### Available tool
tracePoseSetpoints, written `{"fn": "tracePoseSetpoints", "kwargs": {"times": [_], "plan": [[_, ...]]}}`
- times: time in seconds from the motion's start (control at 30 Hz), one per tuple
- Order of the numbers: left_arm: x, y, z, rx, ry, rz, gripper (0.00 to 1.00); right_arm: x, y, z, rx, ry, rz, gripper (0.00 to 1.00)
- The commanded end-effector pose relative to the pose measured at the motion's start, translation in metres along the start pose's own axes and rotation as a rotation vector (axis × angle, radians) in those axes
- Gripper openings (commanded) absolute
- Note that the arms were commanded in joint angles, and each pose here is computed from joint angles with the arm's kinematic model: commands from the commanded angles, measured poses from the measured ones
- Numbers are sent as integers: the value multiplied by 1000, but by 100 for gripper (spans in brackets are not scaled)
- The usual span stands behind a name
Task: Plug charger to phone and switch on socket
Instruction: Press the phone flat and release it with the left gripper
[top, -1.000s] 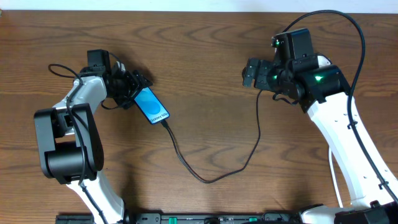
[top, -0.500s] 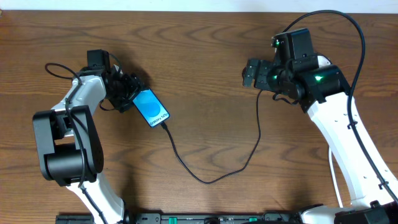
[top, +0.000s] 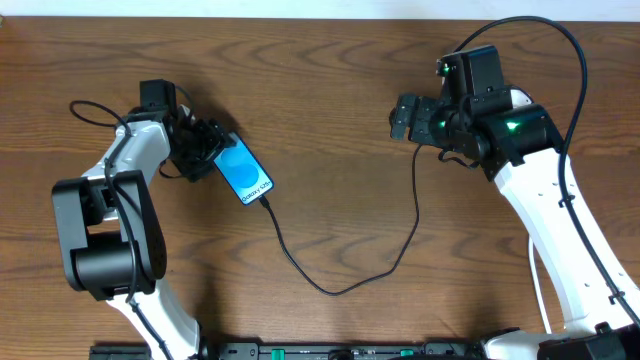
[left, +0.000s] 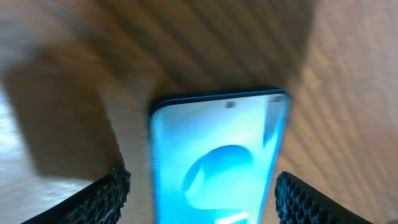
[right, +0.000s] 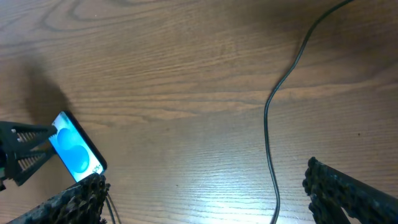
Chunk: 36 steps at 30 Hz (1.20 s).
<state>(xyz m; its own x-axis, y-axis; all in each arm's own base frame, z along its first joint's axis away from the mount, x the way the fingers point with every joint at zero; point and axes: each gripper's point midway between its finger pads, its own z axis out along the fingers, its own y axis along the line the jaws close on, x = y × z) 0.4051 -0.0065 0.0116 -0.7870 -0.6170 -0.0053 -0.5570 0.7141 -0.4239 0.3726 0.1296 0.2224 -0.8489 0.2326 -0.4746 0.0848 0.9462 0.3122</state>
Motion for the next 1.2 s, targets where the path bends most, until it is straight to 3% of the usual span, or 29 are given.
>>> {"fn": "tracePoseSetpoints", "kwargs": {"times": [0.0, 0.33, 0.6, 0.83, 1.17], "plan": [[7, 57, 11, -251, -2, 23, 79, -6, 4, -9, -8, -33, -17, 99], [-11, 32, -65, -257, -188, 178, 79, -6, 4, -9, -8, -32, -17, 99], [10, 9, -130, -313, -297, 389, 79, -5, 3, -8, -7, -29, -16, 99], [42, -41, -153, -244, -357, 620, 79, -5, 3, -8, -6, -28, -16, 99], [51, -53, -159, -233, -383, 659, 79, -3, 2, -8, -2, -22, -16, 99]]}}
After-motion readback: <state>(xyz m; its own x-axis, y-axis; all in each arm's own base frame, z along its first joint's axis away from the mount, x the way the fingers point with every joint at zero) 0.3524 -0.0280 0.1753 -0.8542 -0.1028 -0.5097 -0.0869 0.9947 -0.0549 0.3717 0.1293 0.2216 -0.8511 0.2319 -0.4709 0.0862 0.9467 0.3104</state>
